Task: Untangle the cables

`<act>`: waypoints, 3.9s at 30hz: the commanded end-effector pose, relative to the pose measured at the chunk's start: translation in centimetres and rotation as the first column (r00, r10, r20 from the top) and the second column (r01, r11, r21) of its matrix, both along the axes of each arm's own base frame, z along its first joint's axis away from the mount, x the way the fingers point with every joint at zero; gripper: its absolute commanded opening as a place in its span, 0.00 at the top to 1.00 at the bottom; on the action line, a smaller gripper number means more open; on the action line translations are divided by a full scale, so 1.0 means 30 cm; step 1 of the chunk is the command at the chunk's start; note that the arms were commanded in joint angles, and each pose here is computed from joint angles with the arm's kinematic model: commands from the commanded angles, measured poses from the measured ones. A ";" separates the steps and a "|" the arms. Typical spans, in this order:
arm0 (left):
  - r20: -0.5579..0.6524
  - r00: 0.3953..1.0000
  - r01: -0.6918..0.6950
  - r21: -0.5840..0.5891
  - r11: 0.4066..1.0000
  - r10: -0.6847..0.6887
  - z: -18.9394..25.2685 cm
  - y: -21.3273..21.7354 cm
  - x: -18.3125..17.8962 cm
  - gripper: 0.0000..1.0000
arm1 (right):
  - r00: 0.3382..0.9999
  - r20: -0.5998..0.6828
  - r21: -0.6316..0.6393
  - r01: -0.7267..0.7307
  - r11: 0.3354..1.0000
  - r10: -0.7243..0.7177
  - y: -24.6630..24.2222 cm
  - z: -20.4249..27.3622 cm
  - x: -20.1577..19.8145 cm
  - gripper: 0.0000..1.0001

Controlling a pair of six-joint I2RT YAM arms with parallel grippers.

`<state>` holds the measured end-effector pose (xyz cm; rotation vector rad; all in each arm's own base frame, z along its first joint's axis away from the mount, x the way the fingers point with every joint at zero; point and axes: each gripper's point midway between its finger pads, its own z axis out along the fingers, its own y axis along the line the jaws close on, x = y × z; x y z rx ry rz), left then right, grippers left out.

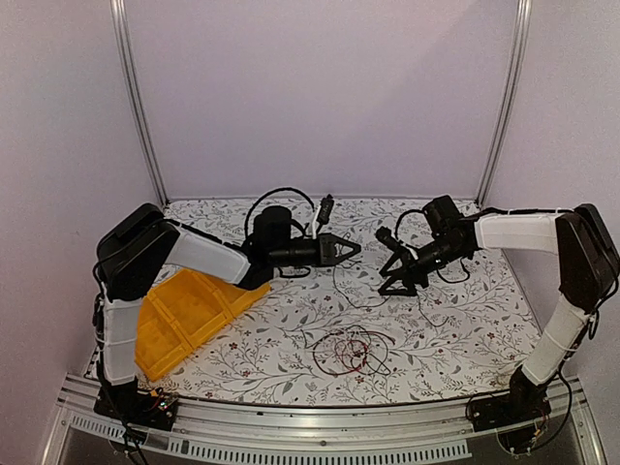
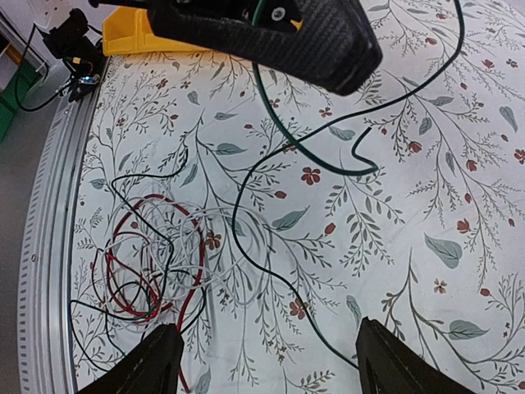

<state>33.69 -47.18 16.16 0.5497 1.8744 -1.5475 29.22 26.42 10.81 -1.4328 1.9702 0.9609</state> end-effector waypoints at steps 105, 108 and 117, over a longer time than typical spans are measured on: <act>0.743 0.634 -0.065 0.325 0.943 -0.212 0.447 0.165 -0.326 0.64 | 0.902 0.307 0.086 -0.344 0.935 0.304 0.289 0.608 -0.202 1.00; 0.753 0.627 -0.074 0.314 0.947 -0.200 0.460 0.166 -0.323 0.70 | 0.902 0.304 0.084 -0.345 0.935 0.306 0.289 0.604 -0.205 1.00; 0.762 0.591 -0.008 0.336 0.942 -0.266 0.504 0.187 -0.382 0.74 | 0.903 0.297 0.081 -0.346 0.935 0.309 0.291 0.598 -0.204 1.00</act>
